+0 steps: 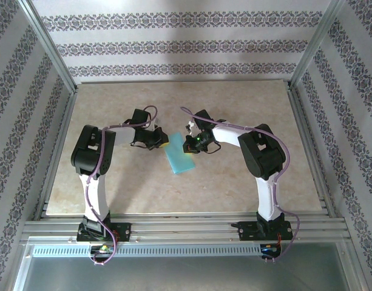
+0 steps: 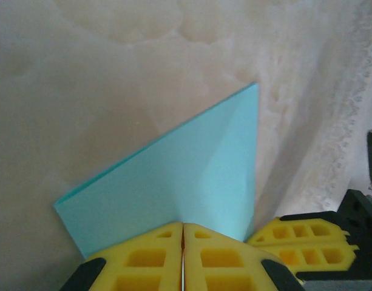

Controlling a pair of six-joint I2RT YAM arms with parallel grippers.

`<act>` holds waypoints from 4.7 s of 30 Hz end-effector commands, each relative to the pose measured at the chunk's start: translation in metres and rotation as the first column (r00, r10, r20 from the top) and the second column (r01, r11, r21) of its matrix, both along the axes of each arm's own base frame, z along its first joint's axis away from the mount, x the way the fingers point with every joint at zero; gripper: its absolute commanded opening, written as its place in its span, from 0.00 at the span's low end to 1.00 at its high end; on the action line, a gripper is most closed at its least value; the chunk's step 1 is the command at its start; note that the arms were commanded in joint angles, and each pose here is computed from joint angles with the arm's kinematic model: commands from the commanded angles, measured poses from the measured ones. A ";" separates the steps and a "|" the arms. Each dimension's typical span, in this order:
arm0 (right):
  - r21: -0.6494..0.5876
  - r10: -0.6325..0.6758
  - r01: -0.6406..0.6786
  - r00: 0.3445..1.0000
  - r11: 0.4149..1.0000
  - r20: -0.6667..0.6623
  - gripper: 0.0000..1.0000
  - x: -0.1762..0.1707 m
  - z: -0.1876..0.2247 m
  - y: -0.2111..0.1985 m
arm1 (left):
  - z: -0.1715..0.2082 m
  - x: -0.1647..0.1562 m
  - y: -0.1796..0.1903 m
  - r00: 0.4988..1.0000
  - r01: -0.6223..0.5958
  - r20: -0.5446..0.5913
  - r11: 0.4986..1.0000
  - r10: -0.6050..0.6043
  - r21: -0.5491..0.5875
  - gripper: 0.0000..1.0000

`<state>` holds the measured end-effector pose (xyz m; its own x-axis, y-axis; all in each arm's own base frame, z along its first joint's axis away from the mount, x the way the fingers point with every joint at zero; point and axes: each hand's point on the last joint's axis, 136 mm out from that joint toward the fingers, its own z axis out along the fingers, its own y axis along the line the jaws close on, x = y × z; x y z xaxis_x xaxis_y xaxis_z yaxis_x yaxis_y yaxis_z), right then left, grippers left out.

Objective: Fold a paper plane with a square sheet of paper (pick it up from the middle)
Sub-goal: First fold in half a square sheet of paper at the center of the table, then fold the triangle a second time at the center of the table.

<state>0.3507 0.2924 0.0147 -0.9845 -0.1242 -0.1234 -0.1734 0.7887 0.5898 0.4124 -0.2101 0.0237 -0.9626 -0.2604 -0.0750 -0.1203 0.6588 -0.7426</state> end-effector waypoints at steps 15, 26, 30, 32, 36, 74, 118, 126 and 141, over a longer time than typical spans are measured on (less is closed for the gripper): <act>0.106 -0.049 0.045 0.998 0.993 0.035 0.08 -0.005 0.069 0.024 | -0.027 -0.022 0.011 0.998 0.040 -0.063 0.993 -0.033 0.111 0.10; 0.081 -0.130 0.131 0.991 0.988 -0.014 0.02 -0.040 0.044 0.071 | -0.029 -0.023 0.012 0.997 0.021 -0.071 0.993 -0.012 0.118 0.10; 0.062 -0.195 0.195 0.981 0.979 -0.001 0.01 -0.033 0.029 0.071 | -0.032 -0.023 0.014 0.997 0.012 -0.083 0.992 -0.001 0.128 0.10; 0.050 -0.211 0.211 0.978 0.976 0.000 0.01 -0.029 0.022 0.071 | -0.033 -0.024 0.014 0.996 0.011 -0.087 0.992 0.001 0.129 0.09; 0.033 -0.208 0.209 0.978 0.977 -0.014 0.01 -0.027 0.011 0.075 | -0.034 -0.024 0.015 0.996 0.007 -0.091 0.991 0.005 0.130 0.09; -0.020 -0.028 0.026 0.991 0.999 -0.129 0.02 -0.123 0.011 0.046 | -0.037 -0.019 0.024 0.996 0.012 -0.089 0.988 0.001 0.157 0.09; 0.099 -0.270 0.283 0.954 0.954 -0.130 0.45 -0.049 0.023 -0.020 | -0.005 -0.034 -0.007 0.994 -0.110 -0.004 0.984 0.112 0.141 0.28; 0.083 -0.238 0.256 0.954 0.963 -0.182 0.46 -0.061 0.013 -0.013 | -0.015 -0.043 0.001 0.992 -0.114 -0.034 0.981 0.121 0.159 0.28; 0.178 -0.241 0.281 0.945 0.943 -0.220 0.31 -0.065 0.027 -0.001 | -0.013 -0.042 -0.003 0.995 -0.096 -0.028 0.986 0.101 0.138 0.28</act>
<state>0.2863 0.2887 0.0363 -0.9892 0.1319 0.0646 0.1375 0.6777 0.7224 0.3763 -0.2191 0.0252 -0.9314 -0.3507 -0.0977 -0.2028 0.7228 -0.6606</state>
